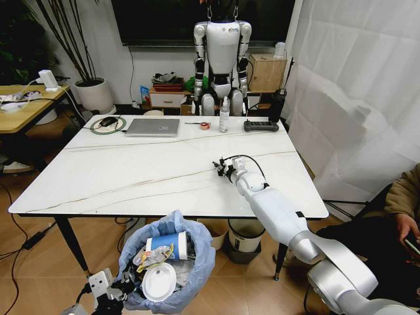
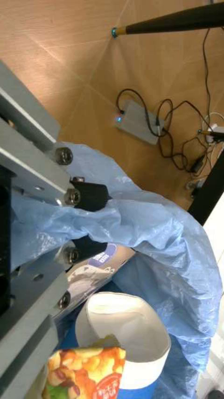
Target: Pick up the trash bin and place the trash from the table into it.
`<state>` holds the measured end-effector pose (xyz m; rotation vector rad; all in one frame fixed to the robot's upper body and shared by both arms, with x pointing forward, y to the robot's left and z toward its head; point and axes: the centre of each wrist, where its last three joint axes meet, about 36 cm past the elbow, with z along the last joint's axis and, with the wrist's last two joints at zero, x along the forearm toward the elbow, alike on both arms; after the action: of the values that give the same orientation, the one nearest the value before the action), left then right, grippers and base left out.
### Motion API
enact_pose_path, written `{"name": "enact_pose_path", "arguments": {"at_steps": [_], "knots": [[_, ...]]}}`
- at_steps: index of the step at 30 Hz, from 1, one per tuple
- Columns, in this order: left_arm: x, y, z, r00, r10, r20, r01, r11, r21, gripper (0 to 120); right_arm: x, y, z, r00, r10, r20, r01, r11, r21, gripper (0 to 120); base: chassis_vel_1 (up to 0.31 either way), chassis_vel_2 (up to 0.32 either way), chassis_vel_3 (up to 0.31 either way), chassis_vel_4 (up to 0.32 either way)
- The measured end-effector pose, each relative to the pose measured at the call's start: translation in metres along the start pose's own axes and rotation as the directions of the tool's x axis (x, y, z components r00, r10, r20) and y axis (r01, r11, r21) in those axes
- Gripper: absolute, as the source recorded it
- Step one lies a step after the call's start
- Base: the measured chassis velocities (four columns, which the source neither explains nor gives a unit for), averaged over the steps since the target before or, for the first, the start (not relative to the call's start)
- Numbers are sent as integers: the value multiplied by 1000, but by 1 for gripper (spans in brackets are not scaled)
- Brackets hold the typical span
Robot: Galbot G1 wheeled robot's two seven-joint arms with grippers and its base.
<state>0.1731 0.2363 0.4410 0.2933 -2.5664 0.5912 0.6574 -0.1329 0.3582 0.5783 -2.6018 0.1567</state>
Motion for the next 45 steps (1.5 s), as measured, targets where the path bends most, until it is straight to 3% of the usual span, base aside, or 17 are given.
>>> {"name": "enact_pose_path", "arguments": {"at_steps": [5, 14, 21, 27, 32, 35, 39, 41, 43, 45], "knots": [[-1, 0, -1, 1000, 1, 2, -1, 1000, 3, 0, 0, 1, 2, 1000, -1, -3, 1, 1000, 6, 1, 0, 0, 0, 0], [-2, 1, -1, 1000, 2, 3, -2, 1000, 4, 0, 3, 4, 0, 1000, -11, 6, 11, 1000, 8, 0, 0, 0, 0, 0], [-2, 1, 0, 1000, 3, 0, -3, 1000, 4, 0, 48, 17, -45, 985, -112, 132, 116, 993, -18, 0, 0, 0, 0, 0], [-3, 1, 0, 1000, 4, -2, -4, 1000, 4, 0, 118, 39, -65, 929, -270, 252, 283, 959, -18, 0, 0, 0, 0, 0], [-2, 1, 0, 1000, 3, -3, -3, 1000, 3, 0, 204, 67, -72, 849, -429, 309, 440, 897, 37, 0, 0, 0, 0, 0], [-2, 1, -1, 1000, 4, -2, -4, 1000, 3, 0, 221, 75, -68, 830, -463, 311, 476, 879, 38, 0, 0, 0, 0, 0], [-3, 1, -2, 1000, 4, 3, -4, 1000, 2, 0, 274, 109, -36, 753, -588, 295, 600, 798, 59, 0, 0, 0, 0, 0], [-3, 1, -2, 1000, 5, 3, -5, 1000, 3, 0, 280, 114, -30, 741, -605, 291, 617, 785, 59, 0, 0, 0, 0, 0], [-3, 1, -3, 1000, 4, 3, -4, 1000, 3, 0, 302, 131, -4, 698, -666, 265, 680, 732, 47, 0, 0, 0, 0, 0], [-3, 1, -3, 1000, 3, 2, -3, 1000, 4, 0, 310, 139, 10, 678, -690, 252, 705, 708, 40, 0, 0, 0, 0, 0]]}}
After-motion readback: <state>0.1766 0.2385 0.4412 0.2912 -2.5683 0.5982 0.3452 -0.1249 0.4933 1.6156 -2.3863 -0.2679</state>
